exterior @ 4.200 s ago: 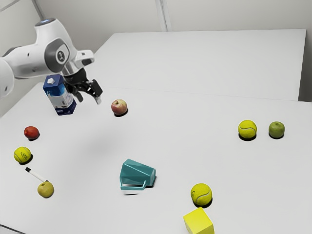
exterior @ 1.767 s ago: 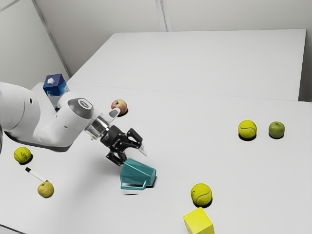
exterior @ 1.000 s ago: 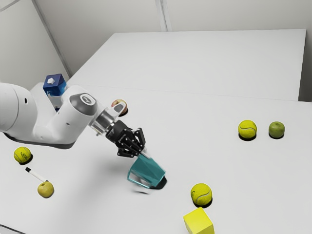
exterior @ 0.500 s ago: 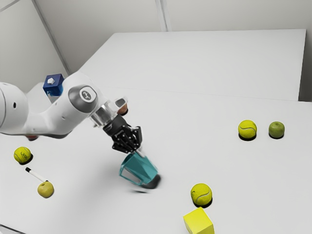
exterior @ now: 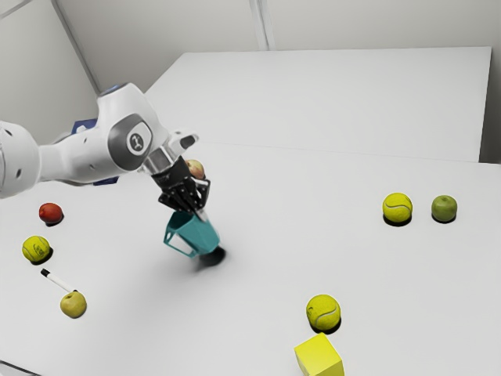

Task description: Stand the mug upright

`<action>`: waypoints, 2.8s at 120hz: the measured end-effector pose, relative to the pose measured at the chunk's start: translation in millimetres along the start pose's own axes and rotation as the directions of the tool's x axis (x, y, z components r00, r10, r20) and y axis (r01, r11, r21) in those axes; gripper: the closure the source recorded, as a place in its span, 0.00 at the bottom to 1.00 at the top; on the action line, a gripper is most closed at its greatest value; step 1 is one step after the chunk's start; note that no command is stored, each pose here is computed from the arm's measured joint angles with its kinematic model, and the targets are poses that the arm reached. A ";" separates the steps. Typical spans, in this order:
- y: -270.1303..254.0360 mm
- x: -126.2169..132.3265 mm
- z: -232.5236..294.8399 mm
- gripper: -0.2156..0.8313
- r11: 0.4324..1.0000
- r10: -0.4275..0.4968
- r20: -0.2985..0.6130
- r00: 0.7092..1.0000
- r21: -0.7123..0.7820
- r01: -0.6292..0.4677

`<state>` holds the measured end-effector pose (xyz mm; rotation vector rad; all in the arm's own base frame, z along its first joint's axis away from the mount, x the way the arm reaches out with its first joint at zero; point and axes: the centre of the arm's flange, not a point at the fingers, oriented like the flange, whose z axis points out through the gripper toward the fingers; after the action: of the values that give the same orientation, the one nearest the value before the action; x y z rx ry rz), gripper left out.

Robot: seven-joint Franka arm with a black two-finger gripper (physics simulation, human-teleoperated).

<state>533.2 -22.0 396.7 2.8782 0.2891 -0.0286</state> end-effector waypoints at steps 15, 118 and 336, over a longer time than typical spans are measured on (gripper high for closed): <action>-3.0 9.8 0.5 0.96 0.998 -0.014 -0.013 1.000 0.056 0.015; -4.4 22.0 17.9 0.96 0.958 -0.085 0.066 0.994 0.281 0.063; 10.0 33.2 -44.8 0.21 0.967 -0.116 0.064 0.991 0.233 0.098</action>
<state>567.5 -14.0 441.0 3.0774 0.4547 -0.2053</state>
